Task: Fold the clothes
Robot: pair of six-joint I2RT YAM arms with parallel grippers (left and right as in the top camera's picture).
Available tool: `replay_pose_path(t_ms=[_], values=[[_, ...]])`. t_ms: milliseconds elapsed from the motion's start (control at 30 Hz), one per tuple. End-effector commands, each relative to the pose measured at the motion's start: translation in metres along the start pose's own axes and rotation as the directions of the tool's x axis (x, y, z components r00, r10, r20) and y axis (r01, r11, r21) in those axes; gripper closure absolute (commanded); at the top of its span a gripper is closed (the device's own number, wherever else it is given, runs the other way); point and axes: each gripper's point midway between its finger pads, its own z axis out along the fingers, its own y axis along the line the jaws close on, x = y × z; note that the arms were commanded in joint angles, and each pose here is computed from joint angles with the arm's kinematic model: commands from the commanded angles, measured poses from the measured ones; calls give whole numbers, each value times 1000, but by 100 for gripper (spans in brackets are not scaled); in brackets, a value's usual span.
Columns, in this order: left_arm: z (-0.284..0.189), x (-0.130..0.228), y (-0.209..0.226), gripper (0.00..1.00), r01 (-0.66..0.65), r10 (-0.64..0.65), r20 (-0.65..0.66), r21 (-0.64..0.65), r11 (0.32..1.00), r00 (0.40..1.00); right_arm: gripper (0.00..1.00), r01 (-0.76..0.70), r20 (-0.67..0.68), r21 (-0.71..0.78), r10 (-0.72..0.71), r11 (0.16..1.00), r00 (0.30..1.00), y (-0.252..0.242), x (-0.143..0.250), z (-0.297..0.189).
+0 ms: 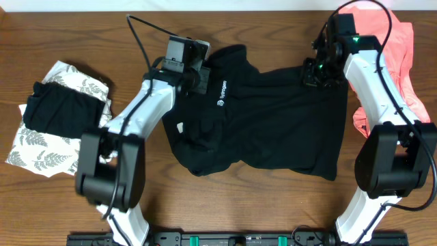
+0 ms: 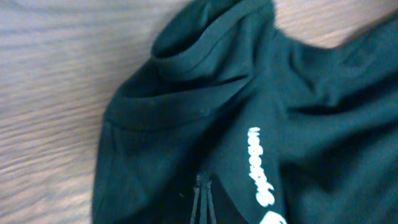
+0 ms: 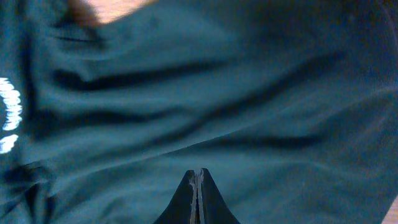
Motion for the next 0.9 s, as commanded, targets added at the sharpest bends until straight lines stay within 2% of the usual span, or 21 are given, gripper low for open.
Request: replay_pose_path(t_ms=[0, 333, 533, 600, 867], values=[[25, 10, 4, 94, -9, 10, -23, 19, 1000, 1000, 99, -4, -31, 52, 6, 999, 1000, -13, 12, 21], [66, 33, 15, 94, -2, 2, -52, 10, 1000, 999, 99, 30, 42, 48, -32, 998, 999, -27, 24, 75], [83, 41, 40, 94, -1, -4, -52, -94, 996, 999, 99, 45, 127, 30, -48, 999, 991, -31, 25, 99], [84, 34, 55, 94, 15, -17, -15, -134, 991, 1000, 99, 52, 174, 21, -55, 998, 983, -31, 21, 104], [75, 5, 133, 94, 228, -192, 185, -201, 953, 964, 99, 80, 391, 16, -79, 997, 917, -29, -15, 109]])
